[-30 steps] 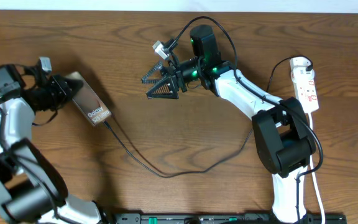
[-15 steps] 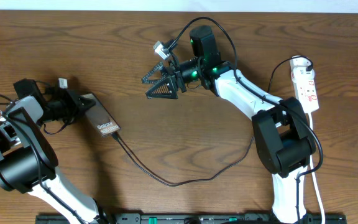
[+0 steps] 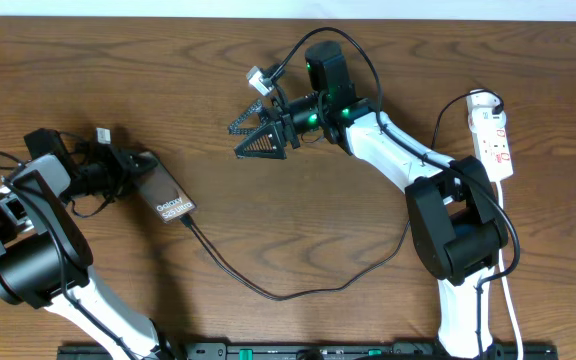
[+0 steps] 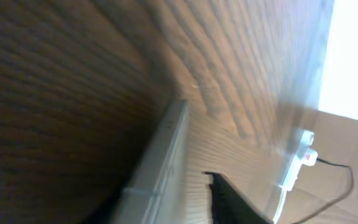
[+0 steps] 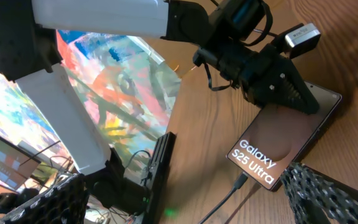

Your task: Plug charger to phone and switch on socket

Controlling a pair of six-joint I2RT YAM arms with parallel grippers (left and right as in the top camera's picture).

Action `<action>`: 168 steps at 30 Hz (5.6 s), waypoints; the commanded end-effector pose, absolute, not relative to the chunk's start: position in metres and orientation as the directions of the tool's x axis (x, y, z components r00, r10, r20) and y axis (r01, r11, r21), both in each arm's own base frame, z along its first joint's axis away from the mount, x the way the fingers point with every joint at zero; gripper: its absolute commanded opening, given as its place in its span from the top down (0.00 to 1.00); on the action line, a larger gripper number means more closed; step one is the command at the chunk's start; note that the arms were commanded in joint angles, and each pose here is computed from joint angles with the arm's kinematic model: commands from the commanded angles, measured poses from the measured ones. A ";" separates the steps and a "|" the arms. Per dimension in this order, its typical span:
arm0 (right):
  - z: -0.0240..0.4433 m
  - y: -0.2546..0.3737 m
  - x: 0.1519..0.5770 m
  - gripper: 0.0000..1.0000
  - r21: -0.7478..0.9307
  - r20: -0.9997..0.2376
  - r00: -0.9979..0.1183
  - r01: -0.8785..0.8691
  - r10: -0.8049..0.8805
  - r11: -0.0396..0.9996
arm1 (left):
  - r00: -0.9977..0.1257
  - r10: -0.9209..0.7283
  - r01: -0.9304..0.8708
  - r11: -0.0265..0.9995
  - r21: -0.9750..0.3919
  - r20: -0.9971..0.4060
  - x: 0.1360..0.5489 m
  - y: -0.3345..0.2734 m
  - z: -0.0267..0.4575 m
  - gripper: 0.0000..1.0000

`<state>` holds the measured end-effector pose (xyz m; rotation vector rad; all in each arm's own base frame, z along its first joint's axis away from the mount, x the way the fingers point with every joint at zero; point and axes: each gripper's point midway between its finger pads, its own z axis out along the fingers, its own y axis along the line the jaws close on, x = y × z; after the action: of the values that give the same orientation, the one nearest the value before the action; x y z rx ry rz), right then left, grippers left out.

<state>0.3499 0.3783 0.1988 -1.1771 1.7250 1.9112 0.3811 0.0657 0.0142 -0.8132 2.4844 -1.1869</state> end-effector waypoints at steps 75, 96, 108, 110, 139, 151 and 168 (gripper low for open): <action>0.163 0.218 0.449 0.01 0.548 -0.465 -0.885 -0.264 0.027 0.794 | -0.750 -0.307 0.189 0.749 -0.635 -0.586 0.356 -0.071 0.253 0.27; 0.275 -0.160 0.390 0.01 0.451 -0.654 -0.594 0.192 0.469 0.872 | -0.751 -0.168 0.252 0.820 -0.513 -0.638 0.354 -0.111 0.240 0.23; 0.129 -0.161 0.421 0.01 0.625 -0.387 -0.780 0.171 0.492 0.762 | -0.766 -0.116 0.259 0.845 -0.468 -0.633 0.347 -0.107 0.230 0.23; 0.120 -0.154 0.422 0.01 0.618 -0.386 -0.802 0.141 0.455 0.773 | -0.766 -0.117 0.258 0.845 -0.469 -0.632 0.347 -0.107 0.230 0.23; 0.076 -0.129 0.463 0.02 0.494 -0.437 -0.839 0.076 0.324 0.866 | -0.775 -0.123 0.247 0.844 -0.476 -0.620 0.345 -0.107 0.228 0.22; 0.055 -0.121 0.467 0.01 0.522 -0.399 -0.852 0.093 0.340 0.848 | -0.785 -0.122 0.240 0.845 -0.479 -0.608 0.343 -0.107 0.225 0.22; 0.048 -0.108 0.469 0.01 0.569 -0.354 -0.860 0.115 0.369 0.814 | -0.793 -0.121 0.233 0.845 -0.481 -0.597 0.341 -0.107 0.223 0.22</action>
<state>0.4668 -0.1245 0.0483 0.3457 2.5430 0.6819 0.3409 -0.1078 0.2245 0.0657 2.3793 -0.7488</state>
